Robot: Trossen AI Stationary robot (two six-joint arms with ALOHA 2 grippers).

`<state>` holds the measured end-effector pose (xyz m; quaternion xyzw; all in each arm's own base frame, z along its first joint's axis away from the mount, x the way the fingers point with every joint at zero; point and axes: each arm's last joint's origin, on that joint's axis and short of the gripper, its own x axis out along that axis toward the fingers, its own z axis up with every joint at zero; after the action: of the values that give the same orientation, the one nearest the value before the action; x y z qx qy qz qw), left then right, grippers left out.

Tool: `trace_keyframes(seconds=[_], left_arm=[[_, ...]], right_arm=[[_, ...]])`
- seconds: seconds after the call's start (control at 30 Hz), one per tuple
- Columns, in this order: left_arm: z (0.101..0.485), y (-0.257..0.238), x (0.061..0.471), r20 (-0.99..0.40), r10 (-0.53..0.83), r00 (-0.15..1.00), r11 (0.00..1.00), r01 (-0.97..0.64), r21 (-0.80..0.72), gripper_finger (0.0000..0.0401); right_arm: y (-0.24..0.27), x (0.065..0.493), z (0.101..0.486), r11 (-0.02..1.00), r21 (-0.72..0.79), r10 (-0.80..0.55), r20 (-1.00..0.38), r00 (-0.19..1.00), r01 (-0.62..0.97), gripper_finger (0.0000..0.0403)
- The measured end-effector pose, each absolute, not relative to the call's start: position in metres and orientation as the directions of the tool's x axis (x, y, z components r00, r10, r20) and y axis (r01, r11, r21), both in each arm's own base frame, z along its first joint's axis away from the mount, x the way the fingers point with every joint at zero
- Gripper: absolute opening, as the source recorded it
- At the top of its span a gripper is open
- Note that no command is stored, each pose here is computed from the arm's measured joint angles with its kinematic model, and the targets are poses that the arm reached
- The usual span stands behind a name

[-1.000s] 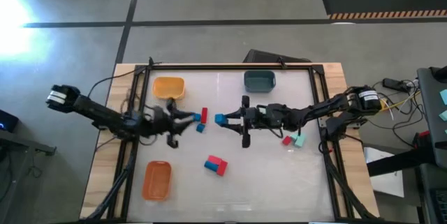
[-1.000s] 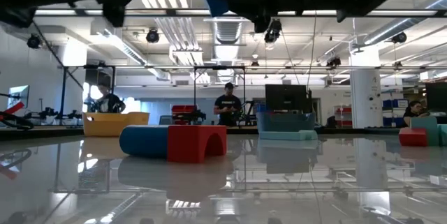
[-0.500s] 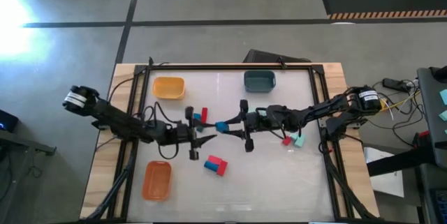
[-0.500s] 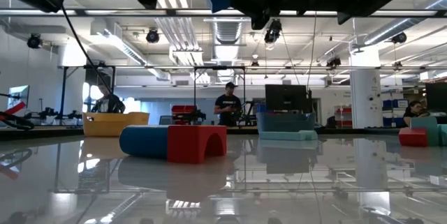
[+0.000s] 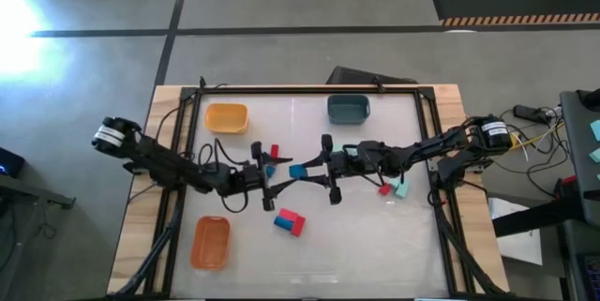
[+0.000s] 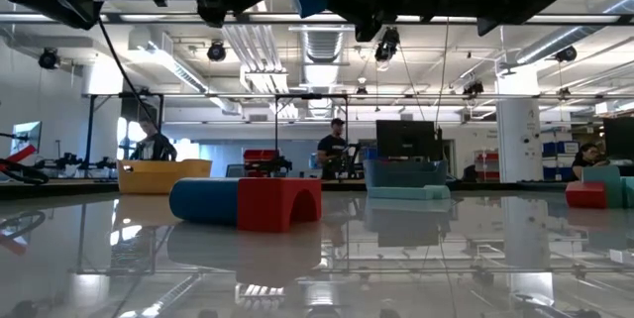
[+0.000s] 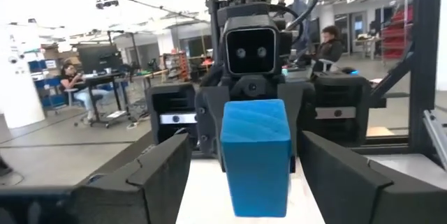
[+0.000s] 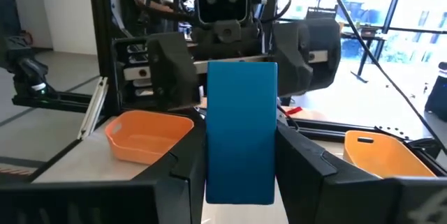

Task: Sort & place blocks by color
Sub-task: Put the top right blue block into the yellow bin

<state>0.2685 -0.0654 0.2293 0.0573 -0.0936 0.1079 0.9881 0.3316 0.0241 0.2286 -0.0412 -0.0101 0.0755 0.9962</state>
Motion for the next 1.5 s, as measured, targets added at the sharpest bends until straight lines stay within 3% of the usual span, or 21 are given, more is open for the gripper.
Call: trace_keyframes(seconds=[0.33,0.63,0.9,1.03,1.17,1.3,1.4,1.5], left_arm=[[0.229,-0.068,0.279,0.261,0.178,0.949,0.967,-0.218,0.133,0.0235],[0.23,-0.068,0.279,0.262,0.17,0.95,0.97,-0.209,0.128,0.0117],[0.233,-0.064,0.275,0.229,0.261,0.938,0.947,-0.294,0.127,0.0117],[0.235,-0.053,0.265,0.093,0.536,0.839,0.829,-0.544,0.131,0.0117],[0.237,-0.027,0.241,-0.029,0.866,0.5,0.498,-0.853,0.156,0.0117],[0.252,0.004,0.223,-0.064,0.942,0.331,0.337,-0.927,0.164,0.0117],[0.262,0.033,0.215,-0.13,0.946,0.296,0.315,-0.935,0.162,0.0117],[0.266,0.066,0.207,-0.298,0.906,0.3,0.355,-0.923,0.151,0.0117]], right_arm=[[0.024,0.332,0.228,0.983,-0.098,0.155,0.013,0.988,-0.153,0.0115],[0.025,0.331,0.229,0.98,-0.103,0.172,0.014,0.985,-0.17,0.0117],[0.019,0.329,0.229,0.993,-0.06,0.097,-0.028,0.995,-0.099,0.0229],[0.009,0.319,0.238,0.993,-0.069,-0.099,-0.102,0.99,0.092,0.028],[-0.001,0.301,0.249,0.946,-0.103,-0.321,-0.177,0.931,0.306,0.0309],[-0.003,0.288,0.259,0.923,-0.112,-0.383,-0.199,0.902,0.368,0.0317],[-0.003,0.284,0.264,0.924,-0.104,-0.381,-0.192,0.905,0.367,0.0315],[-0.003,0.283,0.265,0.925,-0.102,-0.379,-0.191,0.906,0.365,0.0309]])
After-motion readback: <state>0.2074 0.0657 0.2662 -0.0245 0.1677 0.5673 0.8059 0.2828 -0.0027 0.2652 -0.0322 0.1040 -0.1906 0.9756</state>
